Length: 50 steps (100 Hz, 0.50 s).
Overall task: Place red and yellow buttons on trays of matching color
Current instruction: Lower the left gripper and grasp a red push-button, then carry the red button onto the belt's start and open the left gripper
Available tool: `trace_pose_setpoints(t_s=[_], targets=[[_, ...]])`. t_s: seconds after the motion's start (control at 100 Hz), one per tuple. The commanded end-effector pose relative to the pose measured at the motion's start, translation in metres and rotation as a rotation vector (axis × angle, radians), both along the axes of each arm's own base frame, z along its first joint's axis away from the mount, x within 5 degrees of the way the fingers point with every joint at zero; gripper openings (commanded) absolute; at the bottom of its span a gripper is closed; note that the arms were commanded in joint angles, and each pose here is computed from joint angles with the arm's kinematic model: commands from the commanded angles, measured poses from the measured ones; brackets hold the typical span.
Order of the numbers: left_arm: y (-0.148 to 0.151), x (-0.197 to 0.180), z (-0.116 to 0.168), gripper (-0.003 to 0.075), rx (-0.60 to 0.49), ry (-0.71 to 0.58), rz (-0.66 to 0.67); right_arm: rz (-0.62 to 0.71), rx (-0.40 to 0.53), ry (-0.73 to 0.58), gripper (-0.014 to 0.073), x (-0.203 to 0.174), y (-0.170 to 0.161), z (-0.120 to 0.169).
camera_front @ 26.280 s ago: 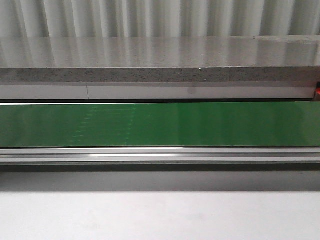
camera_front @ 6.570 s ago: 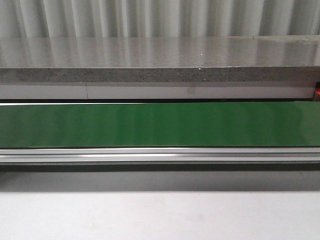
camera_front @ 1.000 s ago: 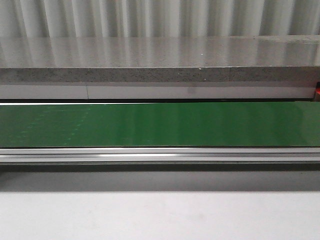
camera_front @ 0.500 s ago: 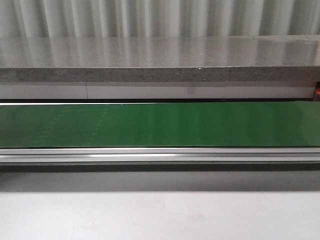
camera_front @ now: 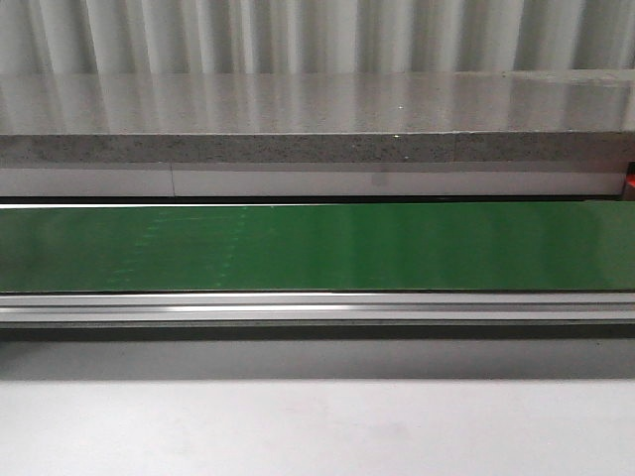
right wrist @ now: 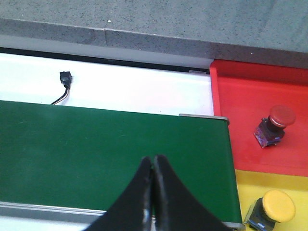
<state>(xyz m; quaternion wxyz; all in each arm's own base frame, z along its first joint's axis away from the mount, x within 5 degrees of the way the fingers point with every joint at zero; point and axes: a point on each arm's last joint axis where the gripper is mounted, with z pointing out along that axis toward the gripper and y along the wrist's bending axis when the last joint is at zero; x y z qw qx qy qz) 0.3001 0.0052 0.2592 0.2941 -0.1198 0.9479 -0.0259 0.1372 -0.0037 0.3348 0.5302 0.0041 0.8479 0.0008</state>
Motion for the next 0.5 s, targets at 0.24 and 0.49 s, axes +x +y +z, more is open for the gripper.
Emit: trace_pose_setpoints(t_s=[0.24, 0.49], targets=[[-0.005, -0.005, 0.045, 0.0686, -0.021, -0.102, -0.029, -0.003, -0.011, -0.093, -0.0067, 0.001, 0.000, 0.014], [0.004, -0.030, 0.093, 0.0652, 0.026, -0.246, -0.013, -0.003, -0.011, -0.093, -0.0067, 0.001, 0.000, 0.014]])
